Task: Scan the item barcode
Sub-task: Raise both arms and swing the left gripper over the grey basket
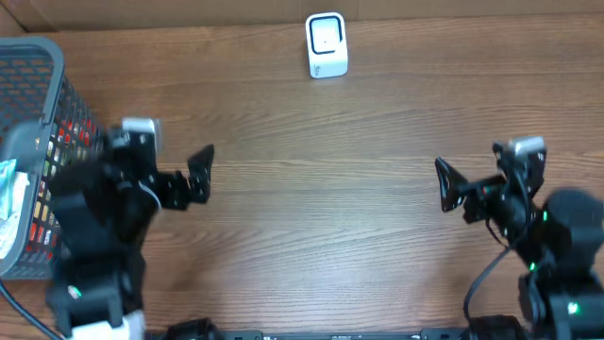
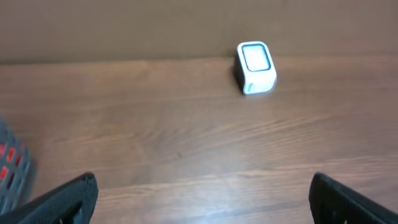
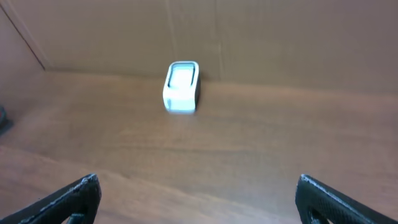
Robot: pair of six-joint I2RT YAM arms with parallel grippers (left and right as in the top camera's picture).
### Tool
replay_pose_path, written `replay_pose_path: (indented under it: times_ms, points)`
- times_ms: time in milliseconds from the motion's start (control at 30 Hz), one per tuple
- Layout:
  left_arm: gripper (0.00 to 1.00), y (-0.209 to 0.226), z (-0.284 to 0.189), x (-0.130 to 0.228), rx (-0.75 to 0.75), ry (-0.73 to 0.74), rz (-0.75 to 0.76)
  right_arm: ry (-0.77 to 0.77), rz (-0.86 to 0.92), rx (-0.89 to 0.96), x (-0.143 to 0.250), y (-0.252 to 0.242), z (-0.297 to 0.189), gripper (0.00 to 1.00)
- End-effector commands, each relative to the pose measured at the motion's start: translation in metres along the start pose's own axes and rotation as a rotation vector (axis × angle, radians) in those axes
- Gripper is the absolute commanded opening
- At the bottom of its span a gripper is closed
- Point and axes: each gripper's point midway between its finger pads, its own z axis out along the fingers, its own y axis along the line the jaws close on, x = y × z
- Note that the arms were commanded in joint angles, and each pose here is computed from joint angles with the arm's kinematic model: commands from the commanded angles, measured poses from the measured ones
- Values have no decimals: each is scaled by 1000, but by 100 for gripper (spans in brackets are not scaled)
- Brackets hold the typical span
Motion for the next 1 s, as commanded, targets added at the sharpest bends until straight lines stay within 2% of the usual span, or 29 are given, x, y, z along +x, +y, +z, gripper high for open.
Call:
replay_pose_path:
  times_ms: [0,233,367,633,800,900,967]
  points:
    - [100,-8,-8,-39,51,49,5,45,16,-26,-24,4,8,100]
    - [100,-3,0,-57,69,272,-82,216,70,-88,-30,7,36,100]
    - [100,4,27,-46,84,353,-124,265,96,-107,-20,5,56,100]
    - [99,4,48,-38,132,402,-158,269,102,-144,-19,10,59,100]
    - [100,37,34,-53,-26,359,-219,270,103,-144,-19,10,59,100]
    - [100,67,5,-73,-139,290,-265,270,103,-144,-19,10,59,100]
    - [99,97,-32,-93,-245,195,-325,276,105,-144,-17,10,59,100]
